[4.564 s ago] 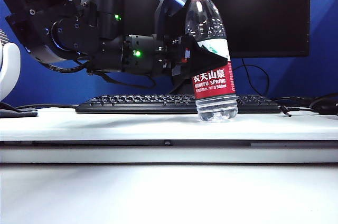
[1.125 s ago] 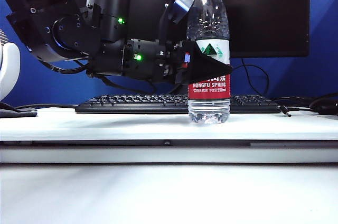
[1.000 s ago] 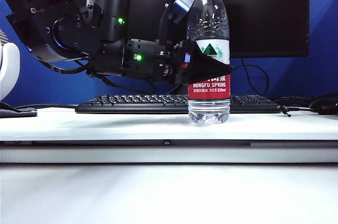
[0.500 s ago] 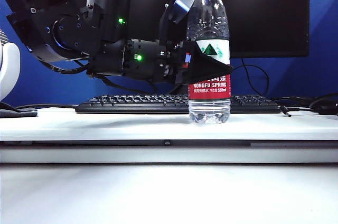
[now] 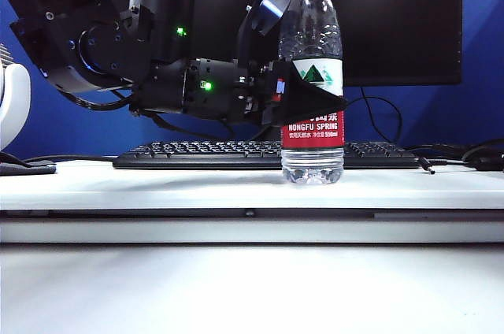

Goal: Unscrew the cap from the plastic bottle on the table.

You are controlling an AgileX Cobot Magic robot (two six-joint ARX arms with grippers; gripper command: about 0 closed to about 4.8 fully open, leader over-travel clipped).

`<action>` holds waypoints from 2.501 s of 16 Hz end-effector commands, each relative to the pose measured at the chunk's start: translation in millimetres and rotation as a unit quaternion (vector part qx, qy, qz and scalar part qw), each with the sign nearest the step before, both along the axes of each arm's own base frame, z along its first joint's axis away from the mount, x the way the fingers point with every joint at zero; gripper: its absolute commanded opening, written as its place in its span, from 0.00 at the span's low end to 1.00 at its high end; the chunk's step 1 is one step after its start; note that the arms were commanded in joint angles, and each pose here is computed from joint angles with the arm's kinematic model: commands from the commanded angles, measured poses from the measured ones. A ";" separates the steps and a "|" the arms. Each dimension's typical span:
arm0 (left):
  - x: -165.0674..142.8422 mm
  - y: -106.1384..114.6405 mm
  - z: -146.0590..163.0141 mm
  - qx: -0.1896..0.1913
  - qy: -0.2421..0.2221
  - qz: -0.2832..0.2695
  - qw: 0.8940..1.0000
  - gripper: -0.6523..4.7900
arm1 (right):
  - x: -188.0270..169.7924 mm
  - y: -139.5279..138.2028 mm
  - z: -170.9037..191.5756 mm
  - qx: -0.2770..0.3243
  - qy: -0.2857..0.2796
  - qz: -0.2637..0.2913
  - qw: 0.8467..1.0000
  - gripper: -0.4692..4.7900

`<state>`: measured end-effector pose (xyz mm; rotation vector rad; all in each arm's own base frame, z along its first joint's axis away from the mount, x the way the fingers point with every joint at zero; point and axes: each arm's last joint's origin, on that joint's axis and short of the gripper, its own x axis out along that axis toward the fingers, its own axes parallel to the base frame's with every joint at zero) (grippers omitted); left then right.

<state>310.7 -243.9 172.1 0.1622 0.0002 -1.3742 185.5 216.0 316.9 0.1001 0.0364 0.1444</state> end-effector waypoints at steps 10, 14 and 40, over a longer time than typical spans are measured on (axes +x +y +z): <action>-0.3 0.3 -4.2 0.008 0.007 0.001 1.000 0.72 | 0.8 0.6 0.5 0.010 0.001 -0.001 1.000 0.36; -0.3 0.3 -4.2 0.008 0.007 0.001 1.000 0.72 | 0.5 1.1 0.3 0.012 0.003 0.010 1.000 0.23; -0.6 0.7 -5.0 0.010 0.013 -0.006 1.000 0.72 | 66.2 -112.8 -5.2 -0.032 0.065 0.442 0.894 0.19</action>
